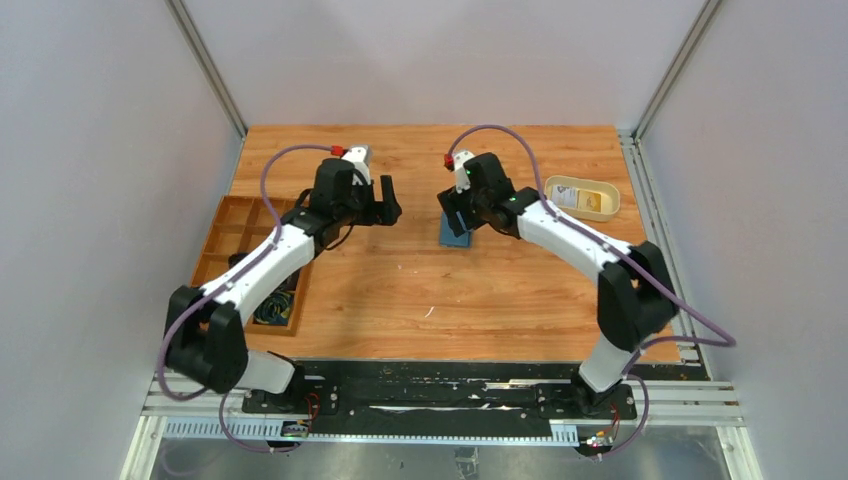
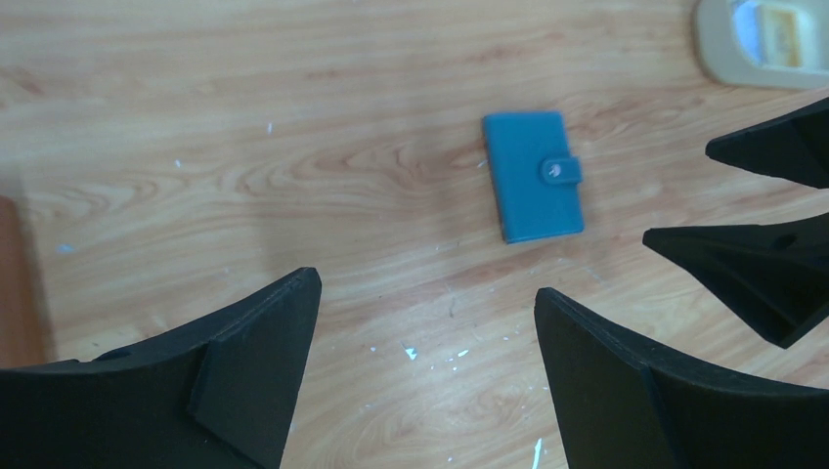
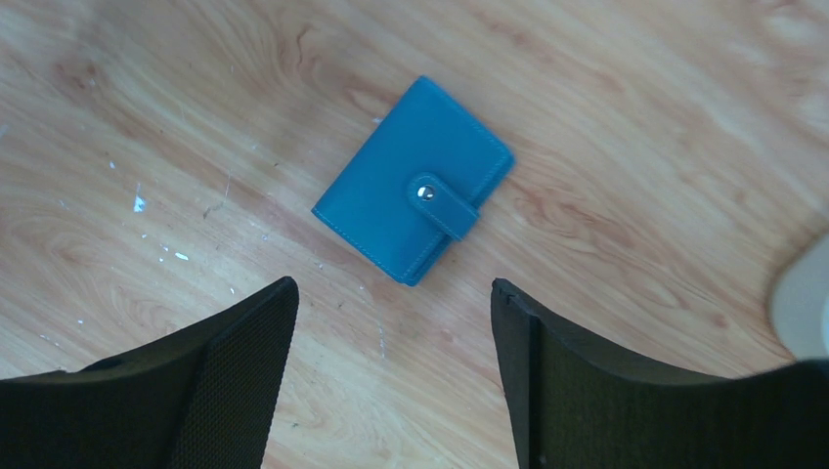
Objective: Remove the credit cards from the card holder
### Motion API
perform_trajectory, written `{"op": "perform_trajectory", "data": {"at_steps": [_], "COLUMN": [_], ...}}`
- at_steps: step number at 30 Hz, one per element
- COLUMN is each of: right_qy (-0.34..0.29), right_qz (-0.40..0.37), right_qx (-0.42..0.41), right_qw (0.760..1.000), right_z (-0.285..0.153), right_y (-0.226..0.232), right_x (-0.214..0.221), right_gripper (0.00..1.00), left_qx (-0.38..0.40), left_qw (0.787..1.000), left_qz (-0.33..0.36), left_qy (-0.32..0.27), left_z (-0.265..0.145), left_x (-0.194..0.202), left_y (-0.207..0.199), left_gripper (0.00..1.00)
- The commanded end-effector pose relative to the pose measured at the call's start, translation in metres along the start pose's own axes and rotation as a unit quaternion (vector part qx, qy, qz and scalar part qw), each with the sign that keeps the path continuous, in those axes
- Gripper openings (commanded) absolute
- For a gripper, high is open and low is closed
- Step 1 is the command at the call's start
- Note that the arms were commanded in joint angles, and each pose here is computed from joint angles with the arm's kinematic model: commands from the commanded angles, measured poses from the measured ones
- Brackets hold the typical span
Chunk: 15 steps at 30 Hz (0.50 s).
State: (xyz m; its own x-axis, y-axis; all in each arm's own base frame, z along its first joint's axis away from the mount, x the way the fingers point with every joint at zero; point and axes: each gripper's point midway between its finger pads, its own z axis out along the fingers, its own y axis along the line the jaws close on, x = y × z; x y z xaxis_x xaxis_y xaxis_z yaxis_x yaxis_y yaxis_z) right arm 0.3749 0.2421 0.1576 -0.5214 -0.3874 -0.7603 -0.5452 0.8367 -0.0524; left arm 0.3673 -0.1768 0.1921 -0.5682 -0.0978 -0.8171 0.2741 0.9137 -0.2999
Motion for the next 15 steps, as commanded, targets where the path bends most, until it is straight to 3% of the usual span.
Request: {"op": "perform_trajectory", "data": {"at_steps": [1, 8, 15], "right_qy": [0.047, 0.078, 0.09], "right_qz": [-0.017, -0.025, 0.007], "right_qx": [-0.059, -0.033, -0.037], "right_qw": [0.997, 0.996, 0.995], "right_z": [0.029, 0.064, 0.083], "right_y": [0.022, 0.009, -0.008], "right_x": [0.012, 0.028, 0.044], "right_gripper": [0.73, 0.71, 0.57], "left_qx": [-0.028, 0.01, 0.024], "left_qw": [0.999, 0.997, 0.996], "left_qz": [-0.026, -0.052, -0.051], "left_qy": [0.029, 0.058, 0.073], "left_z": [0.039, 0.086, 0.096], "left_x": [0.017, 0.019, 0.022], "left_y": [0.012, -0.002, -0.007], "left_gripper": [0.91, 0.9, 0.9]}}
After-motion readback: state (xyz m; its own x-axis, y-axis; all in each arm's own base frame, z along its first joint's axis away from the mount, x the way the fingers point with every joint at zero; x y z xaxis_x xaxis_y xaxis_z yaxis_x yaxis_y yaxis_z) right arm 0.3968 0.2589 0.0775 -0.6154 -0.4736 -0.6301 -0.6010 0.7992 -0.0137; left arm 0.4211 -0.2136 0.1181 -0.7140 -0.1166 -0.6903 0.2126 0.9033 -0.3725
